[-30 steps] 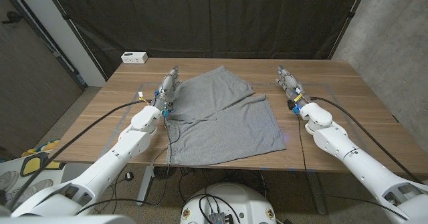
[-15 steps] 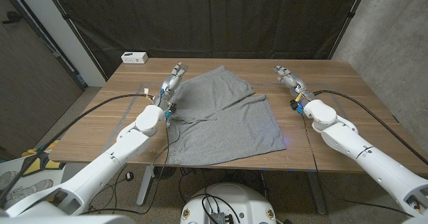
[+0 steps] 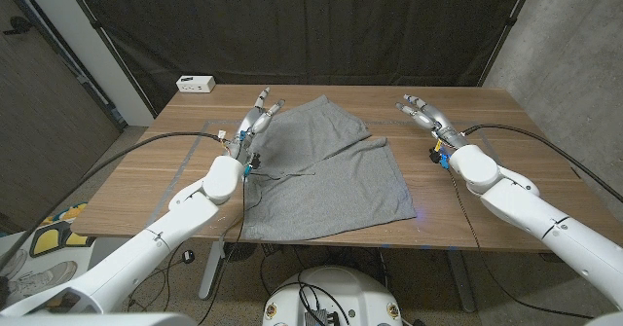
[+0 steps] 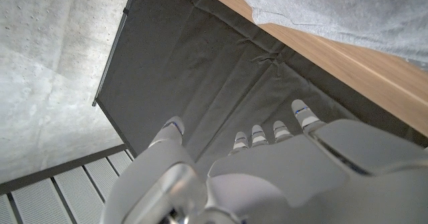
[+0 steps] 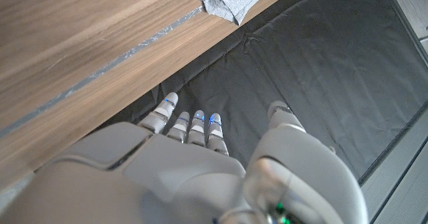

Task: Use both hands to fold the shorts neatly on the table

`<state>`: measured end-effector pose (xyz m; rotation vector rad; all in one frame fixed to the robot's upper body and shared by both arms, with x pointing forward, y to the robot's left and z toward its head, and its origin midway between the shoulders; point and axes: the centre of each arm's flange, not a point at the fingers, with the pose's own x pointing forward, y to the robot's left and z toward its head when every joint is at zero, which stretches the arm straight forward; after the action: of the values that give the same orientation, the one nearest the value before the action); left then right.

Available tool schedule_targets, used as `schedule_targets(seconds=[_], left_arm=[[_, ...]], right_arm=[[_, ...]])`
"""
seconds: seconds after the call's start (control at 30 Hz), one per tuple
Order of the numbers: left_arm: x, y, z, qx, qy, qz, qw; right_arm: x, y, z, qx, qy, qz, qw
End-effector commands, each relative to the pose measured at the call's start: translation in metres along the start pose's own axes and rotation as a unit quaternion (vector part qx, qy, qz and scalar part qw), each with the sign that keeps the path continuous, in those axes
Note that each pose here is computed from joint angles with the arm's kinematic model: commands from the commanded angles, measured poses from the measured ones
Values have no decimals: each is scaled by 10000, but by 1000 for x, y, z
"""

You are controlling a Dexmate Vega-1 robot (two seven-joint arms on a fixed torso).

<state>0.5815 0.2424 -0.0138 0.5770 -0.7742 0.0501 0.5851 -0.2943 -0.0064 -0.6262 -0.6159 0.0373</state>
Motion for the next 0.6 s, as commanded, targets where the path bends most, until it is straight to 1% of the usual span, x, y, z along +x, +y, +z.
schedule_targets(seconds=[0.03,0.1,0.23,0.3,0.37,0.43,0.57,0.6], left_arm=[[-21,-6,30,721,-363,144,9966],[-24,-7,34,826,-414,141,9956],[-32,-9,42,1099,-521,151,9925],[-35,-9,45,1176,-549,153,9914],[-40,-11,48,1242,-581,157,9904],[-46,-12,52,1350,-625,167,9887],[-55,-14,59,1538,-737,157,9852],[-58,-15,60,1557,-768,151,9847]], right_arm=[[-23,-2,21,-861,-124,-69,9962],[-26,0,23,-950,-174,-57,9953],[-32,2,29,-1199,-155,14,9927],[-36,3,32,-1271,-186,37,9917],[-41,4,35,-1452,-186,0,9892],[-45,4,37,-1495,-182,43,9886],[-55,3,43,-1759,-172,-42,9843],[-58,3,43,-1734,-189,-45,9847]])
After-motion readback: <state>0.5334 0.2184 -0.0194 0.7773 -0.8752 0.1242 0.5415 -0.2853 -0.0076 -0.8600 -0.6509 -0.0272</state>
